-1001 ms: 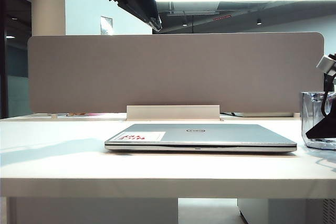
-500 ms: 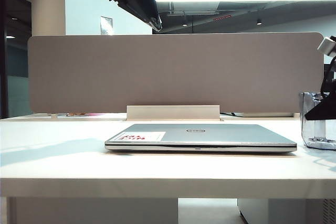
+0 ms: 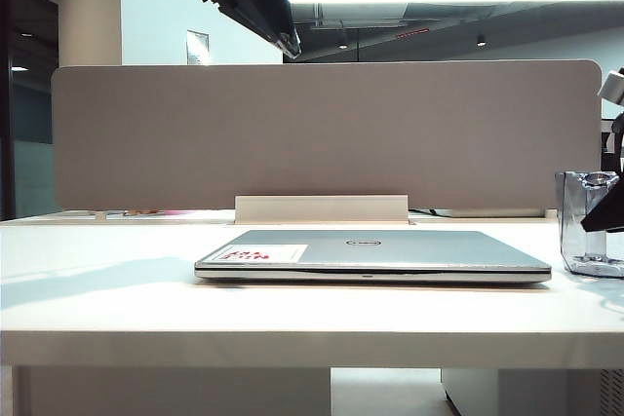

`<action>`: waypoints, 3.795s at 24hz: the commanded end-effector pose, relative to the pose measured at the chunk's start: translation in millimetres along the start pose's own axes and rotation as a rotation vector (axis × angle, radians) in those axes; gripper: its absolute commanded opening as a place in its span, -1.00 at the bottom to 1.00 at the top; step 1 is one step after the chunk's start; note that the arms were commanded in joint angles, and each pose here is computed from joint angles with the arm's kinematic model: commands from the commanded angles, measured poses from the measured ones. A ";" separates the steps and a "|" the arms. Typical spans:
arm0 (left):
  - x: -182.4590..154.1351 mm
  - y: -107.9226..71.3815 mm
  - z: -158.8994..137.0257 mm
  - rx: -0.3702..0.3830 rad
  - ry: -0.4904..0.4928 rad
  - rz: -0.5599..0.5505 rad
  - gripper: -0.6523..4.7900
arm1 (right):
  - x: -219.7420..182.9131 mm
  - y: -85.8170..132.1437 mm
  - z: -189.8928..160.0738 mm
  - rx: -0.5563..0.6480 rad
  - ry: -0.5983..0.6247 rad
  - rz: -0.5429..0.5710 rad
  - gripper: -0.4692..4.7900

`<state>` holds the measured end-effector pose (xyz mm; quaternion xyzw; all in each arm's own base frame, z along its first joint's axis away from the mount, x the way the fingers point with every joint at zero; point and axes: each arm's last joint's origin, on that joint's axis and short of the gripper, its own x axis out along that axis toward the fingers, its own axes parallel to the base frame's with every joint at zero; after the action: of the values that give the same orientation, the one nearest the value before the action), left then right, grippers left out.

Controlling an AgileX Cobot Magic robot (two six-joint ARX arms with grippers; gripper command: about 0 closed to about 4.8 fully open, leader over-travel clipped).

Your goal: Pick up the water cup and place it on the right side of the laptop.

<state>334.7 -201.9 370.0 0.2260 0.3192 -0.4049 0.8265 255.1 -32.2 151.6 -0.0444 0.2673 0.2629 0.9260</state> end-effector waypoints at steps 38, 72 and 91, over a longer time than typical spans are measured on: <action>208.9 -131.3 11.3 0.111 -0.332 -0.284 -0.77 | -134.0 77.3 45.9 0.064 -0.190 -0.361 -0.85; 232.5 -150.5 0.8 0.131 -0.310 -0.282 -0.78 | -162.4 100.5 41.2 0.021 -0.273 -0.417 -0.85; 233.2 -153.3 0.6 0.424 -0.393 -0.345 -0.78 | -166.9 105.5 37.9 0.036 -0.241 -0.409 -0.85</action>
<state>319.1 -412.1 185.6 0.2491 0.1010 -0.6321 0.7267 99.9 -10.5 273.2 -0.0459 0.1540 0.0714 0.9844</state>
